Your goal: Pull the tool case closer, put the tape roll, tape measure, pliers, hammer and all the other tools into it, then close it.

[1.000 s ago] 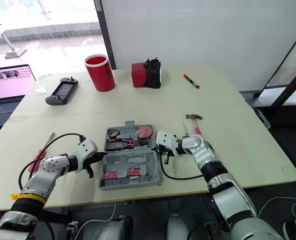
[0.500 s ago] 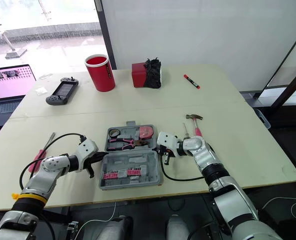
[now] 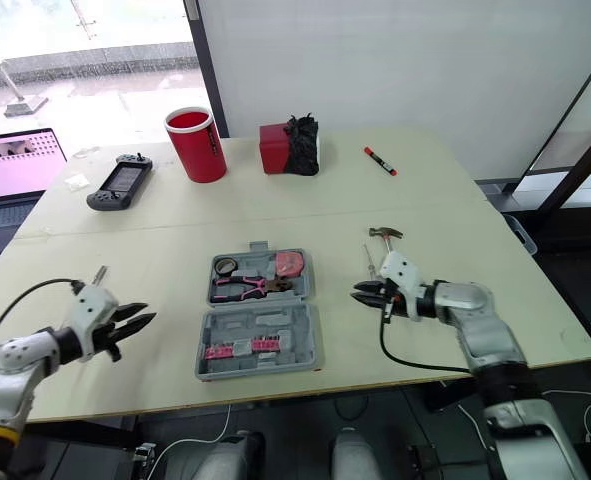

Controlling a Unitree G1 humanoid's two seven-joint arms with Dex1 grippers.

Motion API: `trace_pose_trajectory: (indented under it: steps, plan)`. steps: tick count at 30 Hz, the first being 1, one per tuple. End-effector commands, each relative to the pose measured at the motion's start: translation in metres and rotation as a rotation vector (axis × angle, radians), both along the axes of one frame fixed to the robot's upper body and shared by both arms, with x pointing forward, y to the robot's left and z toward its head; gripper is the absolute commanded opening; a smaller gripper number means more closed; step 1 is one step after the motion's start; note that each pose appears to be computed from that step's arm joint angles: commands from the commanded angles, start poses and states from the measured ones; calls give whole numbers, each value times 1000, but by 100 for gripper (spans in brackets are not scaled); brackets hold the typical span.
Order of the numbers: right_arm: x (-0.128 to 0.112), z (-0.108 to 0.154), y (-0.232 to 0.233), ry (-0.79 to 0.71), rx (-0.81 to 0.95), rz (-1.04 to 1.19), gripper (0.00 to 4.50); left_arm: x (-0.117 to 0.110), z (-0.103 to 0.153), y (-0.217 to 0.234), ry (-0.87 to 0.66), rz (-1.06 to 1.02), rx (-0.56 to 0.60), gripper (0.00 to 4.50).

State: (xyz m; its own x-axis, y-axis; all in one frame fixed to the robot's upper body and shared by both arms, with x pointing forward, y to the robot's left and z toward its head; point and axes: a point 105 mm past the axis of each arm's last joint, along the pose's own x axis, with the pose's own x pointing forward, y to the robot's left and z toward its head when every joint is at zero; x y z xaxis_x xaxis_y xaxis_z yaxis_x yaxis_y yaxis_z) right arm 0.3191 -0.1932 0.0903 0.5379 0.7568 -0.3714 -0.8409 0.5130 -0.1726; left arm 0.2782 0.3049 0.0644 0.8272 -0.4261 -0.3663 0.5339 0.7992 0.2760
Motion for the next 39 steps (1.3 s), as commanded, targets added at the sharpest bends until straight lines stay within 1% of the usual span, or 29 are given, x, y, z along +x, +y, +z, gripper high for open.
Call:
trace_pose_trajectory:
  steps: [1, 2, 3, 4, 5, 8, 9, 12, 15, 18, 20, 24, 27, 33, 36, 39]
  plan:
    - [-10, 30, -21, -70, 88, -99, 295, -15, 29, 25, -101, 70, -10, 358]
    - [-14, 32, -31, -71, 105, -143, 333, -22, 31, 32, -106, 86, -14, 400]
    - [-18, 33, -39, -71, 116, -180, 397, -29, 31, 37, -106, 101, -13, 450]
    - [-21, 34, -47, -70, 131, -223, 440, -36, 31, 42, -105, 113, -12, 450]
    - [-23, 35, -52, -70, 140, -250, 447, -41, 30, 45, -104, 120, -10, 450]
    - [-33, 43, -73, -46, 307, -386, 447, -64, 25, 63, -100, 199, -67, 450]
    - [-37, 42, -79, -45, 326, -422, 447, -71, 22, 68, -94, 222, -77, 450]
    - [-44, 41, -91, -52, 326, -479, 447, -79, 20, 75, -94, 256, -103, 450]
    - [-50, 38, -96, -52, 293, -502, 447, -81, 25, 66, -97, 212, -169, 450]
    - [-53, 34, -99, -50, 204, -525, 447, -73, 31, 59, -88, 168, -206, 450]
    - [-54, 33, -101, -47, 183, -533, 447, -68, 33, 56, -80, 150, -223, 450]
    - [-63, 42, -98, -59, 205, -545, 447, -53, 37, 35, -42, 41, -226, 450]
    - [-75, 42, -88, -53, 199, -557, 447, -29, 50, 14, -46, -62, -209, 450]
    - [-82, 44, -59, -38, 193, -546, 447, 0, 71, -21, -55, -219, -204, 450]
    - [-81, 49, -49, -62, 202, -547, 447, 8, 81, -45, -54, -301, -204, 450]
    - [-80, 48, -42, -60, 198, -545, 447, 13, 88, -59, -56, -341, -198, 450]
